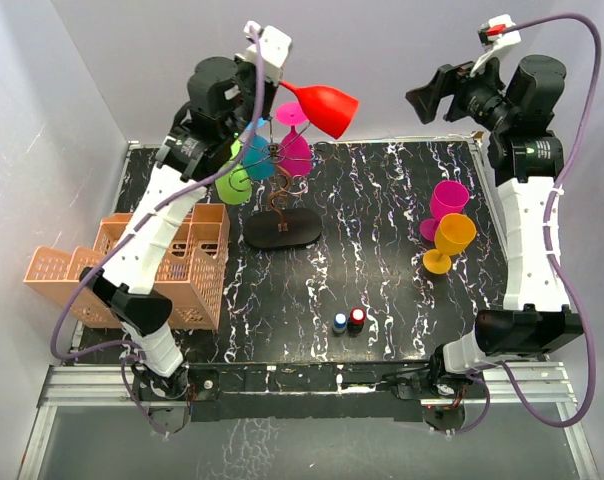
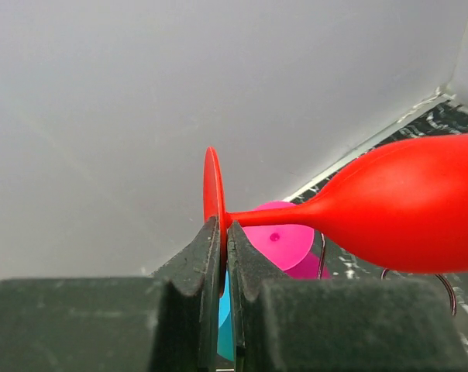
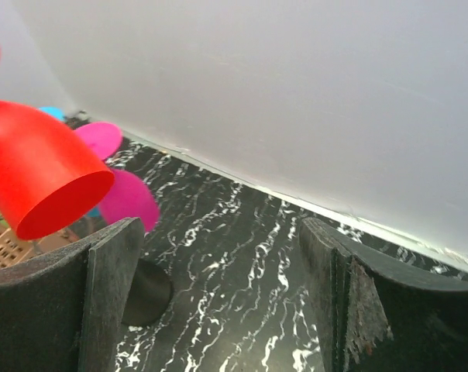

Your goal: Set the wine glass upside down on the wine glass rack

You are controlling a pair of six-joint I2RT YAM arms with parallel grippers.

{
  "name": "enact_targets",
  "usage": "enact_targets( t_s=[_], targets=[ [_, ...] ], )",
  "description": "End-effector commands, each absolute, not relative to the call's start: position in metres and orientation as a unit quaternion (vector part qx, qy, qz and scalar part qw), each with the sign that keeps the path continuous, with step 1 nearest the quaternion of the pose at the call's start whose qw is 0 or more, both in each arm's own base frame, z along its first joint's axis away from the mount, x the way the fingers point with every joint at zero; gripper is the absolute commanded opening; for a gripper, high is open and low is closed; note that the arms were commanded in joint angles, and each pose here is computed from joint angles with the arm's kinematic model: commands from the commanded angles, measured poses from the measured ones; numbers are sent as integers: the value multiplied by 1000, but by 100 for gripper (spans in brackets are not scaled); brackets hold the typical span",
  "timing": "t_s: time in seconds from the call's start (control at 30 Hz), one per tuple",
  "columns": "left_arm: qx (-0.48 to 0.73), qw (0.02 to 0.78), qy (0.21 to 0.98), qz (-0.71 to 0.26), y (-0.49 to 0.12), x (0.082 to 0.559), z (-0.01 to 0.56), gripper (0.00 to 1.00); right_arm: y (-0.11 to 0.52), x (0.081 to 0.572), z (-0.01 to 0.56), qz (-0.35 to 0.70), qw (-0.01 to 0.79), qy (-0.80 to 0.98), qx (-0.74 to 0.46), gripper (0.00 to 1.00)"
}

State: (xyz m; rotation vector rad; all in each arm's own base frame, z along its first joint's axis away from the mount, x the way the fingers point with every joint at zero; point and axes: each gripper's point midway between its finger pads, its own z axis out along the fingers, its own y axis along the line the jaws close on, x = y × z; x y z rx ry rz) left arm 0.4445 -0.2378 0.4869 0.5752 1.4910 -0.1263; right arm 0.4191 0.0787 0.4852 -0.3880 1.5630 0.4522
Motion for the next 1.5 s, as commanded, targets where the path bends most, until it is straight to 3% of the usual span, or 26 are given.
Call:
enact_targets(
  t_s=[0.0,0.67,1.17,1.47],
  targets=[
    [262,753,601,60,-227,436,546,0,43,415,502,158,702,685,-113,88],
    [473,705,511,132,-348,437,487,0,8,407,482,165,696,693,-95,89],
    [528,651,520,163,-345,432,442,0,6,401,474,196,690,690,-96,90],
    [536,639,524,171,-329,419,445,0,1,401,473,204,689,689,-91,90]
  ],
)
